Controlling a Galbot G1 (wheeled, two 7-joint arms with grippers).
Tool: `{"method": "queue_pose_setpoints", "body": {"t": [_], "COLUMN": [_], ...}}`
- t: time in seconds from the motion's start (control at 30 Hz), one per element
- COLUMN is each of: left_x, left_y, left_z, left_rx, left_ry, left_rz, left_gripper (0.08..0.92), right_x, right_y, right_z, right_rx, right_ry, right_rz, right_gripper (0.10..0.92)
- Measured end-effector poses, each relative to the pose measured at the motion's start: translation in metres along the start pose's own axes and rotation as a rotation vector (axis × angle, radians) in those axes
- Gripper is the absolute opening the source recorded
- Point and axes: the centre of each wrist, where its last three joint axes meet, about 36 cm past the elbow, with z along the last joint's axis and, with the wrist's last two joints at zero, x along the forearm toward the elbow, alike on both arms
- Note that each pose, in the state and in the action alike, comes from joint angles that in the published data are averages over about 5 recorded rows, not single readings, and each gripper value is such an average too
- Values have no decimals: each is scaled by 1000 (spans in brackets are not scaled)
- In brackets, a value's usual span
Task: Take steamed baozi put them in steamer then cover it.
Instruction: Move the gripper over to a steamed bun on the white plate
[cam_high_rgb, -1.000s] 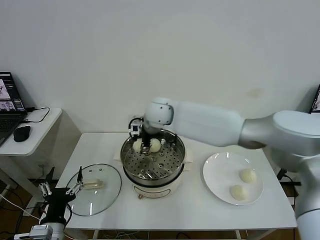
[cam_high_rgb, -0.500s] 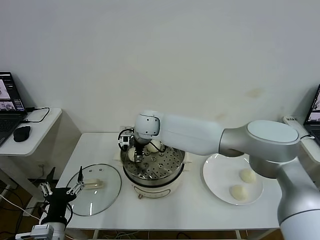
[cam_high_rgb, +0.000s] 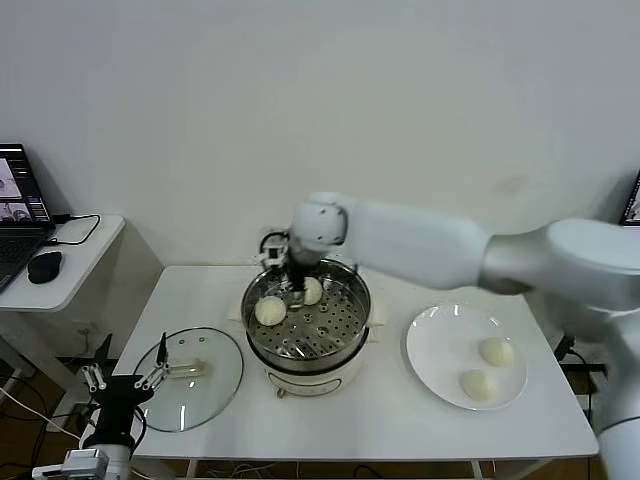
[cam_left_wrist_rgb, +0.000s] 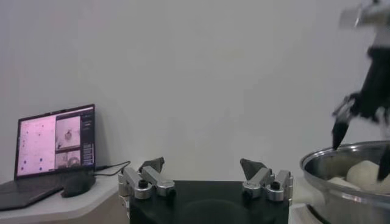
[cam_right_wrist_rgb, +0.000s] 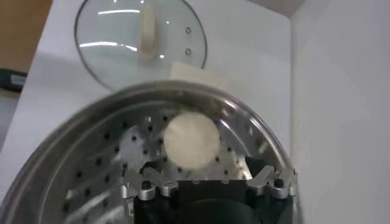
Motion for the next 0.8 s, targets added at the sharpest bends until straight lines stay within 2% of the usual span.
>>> {"method": "queue_pose_setpoints", "body": {"t": [0.2,0.37,0.57,0.8], "left_x": [0,0,3,6], "left_y": [-2,-3,-6,-11], "left_z": [-1,-4,-3,2], "left_rx": [-3,-6,-10,-15], "left_ry": [-3,-8,4,22], "left_rz": [16,25,37,47], "left_gripper": [823,823,823,823], "right_x": [43,58,51,24], "right_y": [25,57,103,158], "right_z": [81,153,225,280], "right_rx": [11,8,-18,-48], "right_ry": [35,71,106,145], "right_rz": [-15,-28,-40,-75], "right_gripper": [823,823,823,823]}}
